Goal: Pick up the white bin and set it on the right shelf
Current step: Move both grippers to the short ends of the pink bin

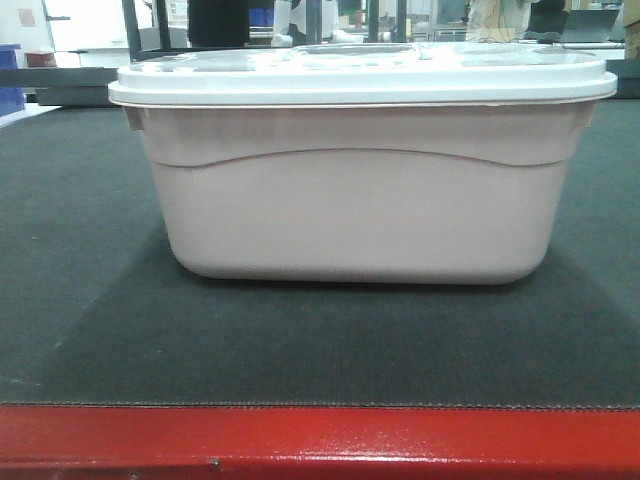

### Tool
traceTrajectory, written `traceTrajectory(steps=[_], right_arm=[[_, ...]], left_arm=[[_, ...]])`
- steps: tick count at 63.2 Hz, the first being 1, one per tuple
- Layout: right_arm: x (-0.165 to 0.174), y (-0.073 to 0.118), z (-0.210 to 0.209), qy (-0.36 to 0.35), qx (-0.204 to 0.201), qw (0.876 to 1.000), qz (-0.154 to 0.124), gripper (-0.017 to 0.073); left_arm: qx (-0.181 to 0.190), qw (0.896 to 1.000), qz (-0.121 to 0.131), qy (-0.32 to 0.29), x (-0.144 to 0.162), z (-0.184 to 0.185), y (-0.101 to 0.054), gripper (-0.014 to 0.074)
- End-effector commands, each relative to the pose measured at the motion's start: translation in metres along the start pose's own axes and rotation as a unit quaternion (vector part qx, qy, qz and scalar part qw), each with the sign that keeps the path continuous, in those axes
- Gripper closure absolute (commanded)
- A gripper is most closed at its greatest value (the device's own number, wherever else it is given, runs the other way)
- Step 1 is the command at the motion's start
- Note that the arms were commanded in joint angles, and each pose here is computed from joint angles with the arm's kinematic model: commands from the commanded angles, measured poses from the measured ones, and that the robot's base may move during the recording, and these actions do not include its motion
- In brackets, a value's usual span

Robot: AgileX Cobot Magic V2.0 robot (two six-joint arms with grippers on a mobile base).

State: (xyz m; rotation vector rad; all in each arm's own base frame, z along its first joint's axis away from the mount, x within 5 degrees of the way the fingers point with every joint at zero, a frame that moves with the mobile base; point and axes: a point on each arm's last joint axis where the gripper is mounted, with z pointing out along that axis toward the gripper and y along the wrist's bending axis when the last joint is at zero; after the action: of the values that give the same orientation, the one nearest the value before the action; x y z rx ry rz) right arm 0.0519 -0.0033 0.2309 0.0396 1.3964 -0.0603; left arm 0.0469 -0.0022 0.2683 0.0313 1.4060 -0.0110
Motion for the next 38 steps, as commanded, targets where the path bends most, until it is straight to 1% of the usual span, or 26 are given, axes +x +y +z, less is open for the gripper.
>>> traceTrajectory(steps=[1, 6, 10, 14, 18, 21, 24, 25, 31, 34, 38], right_arm=[[-0.049, 0.0, 0.0, -0.082, 0.002, 0.997, -0.001, 0.0491], [-0.076, -0.001, 0.007, -0.086, 0.002, 0.996, -0.001, 0.0491], [-0.096, -0.001, 0.017, -0.084, 0.002, 0.996, -0.001, 0.0484], [-0.114, -0.001, 0.029, -0.083, 0.002, 0.997, -0.001, 0.044], [-0.128, -0.001, 0.047, -0.069, 0.002, 0.998, -0.001, 0.0344], [-0.133, -0.001, 0.058, -0.059, 0.001, 0.998, -0.001, 0.0257], [-0.136, -0.001, 0.073, -0.042, 0.001, 0.999, -0.001, 0.0152], [-0.136, -0.001, 0.078, -0.036, 0.001, 0.999, -0.001, 0.0113], [-0.132, -0.001, 0.102, 0.002, 0.001, 1.0, -0.001, -0.0033], [-0.131, -0.001, 0.11, 0.018, 0.001, 1.0, -0.001, -0.0083], [-0.128, -0.001, 0.119, 0.044, 0.001, 0.999, 0.0, -0.0068]], left_arm=[[0.006, 1.0, -0.007, -0.02, -0.042, 0.003, 0.0, 0.0717], [0.018, 1.0, -0.004, 0.009, -0.065, 0.009, -0.002, 0.0712], [0.024, 0.999, -0.003, 0.029, -0.082, 0.019, -0.003, 0.0687], [0.027, 0.999, -0.008, 0.045, -0.091, 0.03, -0.003, 0.065], [0.031, 0.997, -0.025, 0.072, -0.094, 0.048, -0.004, 0.059], [0.035, 0.995, -0.036, 0.089, -0.091, 0.058, -0.005, 0.0549], [0.045, 0.992, -0.049, 0.106, -0.089, 0.071, -0.007, 0.0485], [0.047, 0.991, -0.052, 0.112, -0.088, 0.075, -0.007, 0.0459], [0.066, 0.986, -0.056, 0.144, -0.081, 0.093, -0.013, 0.0332], [0.074, 0.983, -0.06, 0.155, -0.08, 0.1, -0.015, 0.0263], [0.087, 0.979, -0.075, 0.17, -0.079, 0.109, -0.02, 0.0193]])
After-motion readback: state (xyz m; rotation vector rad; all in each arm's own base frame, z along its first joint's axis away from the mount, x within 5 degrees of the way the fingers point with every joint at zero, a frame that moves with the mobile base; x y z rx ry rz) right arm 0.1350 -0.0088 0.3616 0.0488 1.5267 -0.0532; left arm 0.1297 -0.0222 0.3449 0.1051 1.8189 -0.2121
